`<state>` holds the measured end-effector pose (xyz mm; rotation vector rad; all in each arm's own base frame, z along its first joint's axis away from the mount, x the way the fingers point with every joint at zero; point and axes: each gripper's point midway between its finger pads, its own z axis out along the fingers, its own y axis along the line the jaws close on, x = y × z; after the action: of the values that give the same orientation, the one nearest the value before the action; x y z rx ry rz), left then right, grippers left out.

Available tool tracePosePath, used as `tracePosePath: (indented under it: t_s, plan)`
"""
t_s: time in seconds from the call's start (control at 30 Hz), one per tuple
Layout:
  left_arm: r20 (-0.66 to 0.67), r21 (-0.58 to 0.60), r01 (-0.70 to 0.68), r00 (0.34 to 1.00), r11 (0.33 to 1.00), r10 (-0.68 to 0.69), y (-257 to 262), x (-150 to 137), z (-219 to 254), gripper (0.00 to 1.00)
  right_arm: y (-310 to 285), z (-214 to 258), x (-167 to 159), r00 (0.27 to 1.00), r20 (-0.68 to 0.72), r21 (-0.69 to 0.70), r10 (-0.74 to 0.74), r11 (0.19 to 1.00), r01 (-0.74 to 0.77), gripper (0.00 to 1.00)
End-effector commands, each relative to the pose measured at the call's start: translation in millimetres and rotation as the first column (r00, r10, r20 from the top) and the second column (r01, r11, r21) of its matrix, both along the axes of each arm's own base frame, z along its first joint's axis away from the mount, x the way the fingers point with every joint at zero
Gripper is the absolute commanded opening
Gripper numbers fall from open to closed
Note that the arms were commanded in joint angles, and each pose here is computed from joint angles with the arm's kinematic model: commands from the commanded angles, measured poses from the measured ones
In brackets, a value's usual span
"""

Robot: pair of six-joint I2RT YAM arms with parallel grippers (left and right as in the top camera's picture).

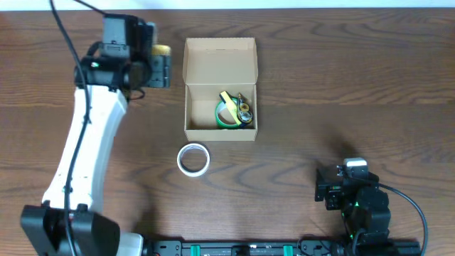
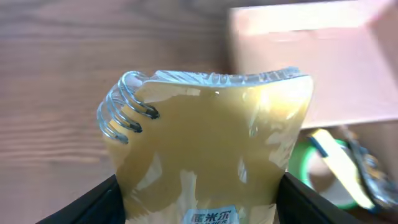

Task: Pack container
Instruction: 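Carry the sticky-note pad into the box and release it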

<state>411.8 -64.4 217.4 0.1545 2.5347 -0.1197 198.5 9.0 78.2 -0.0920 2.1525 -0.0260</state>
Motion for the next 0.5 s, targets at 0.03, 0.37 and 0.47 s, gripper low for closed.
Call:
tracePosePath:
  t_s: [0.03, 0.37, 0.47]
  plan:
    - [0.01, -0.004, 0.121, 0.993, 0.993, -0.121, -52.0, -8.2, 4.8, 0.66, 0.4, -0.2, 0.0, 1.0, 0.002, -0.011, 0.011, 1.0, -0.011, 0.99]
    - [-0.269, -0.025, 0.135, 0.953, 0.991, -0.137, -118.4, -40.2, -77.6, 0.66, 0.4, -0.2, 0.0, 1.0, 0.002, -0.011, 0.011, 1.0, -0.011, 0.99]
    - [-0.36, -0.039, 0.081, 0.929, 0.996, -0.09, -120.1, -47.1, -102.0, 0.65, 0.4, -0.2, 0.0, 1.0, 0.002, -0.011, 0.011, 1.0, -0.011, 0.99]
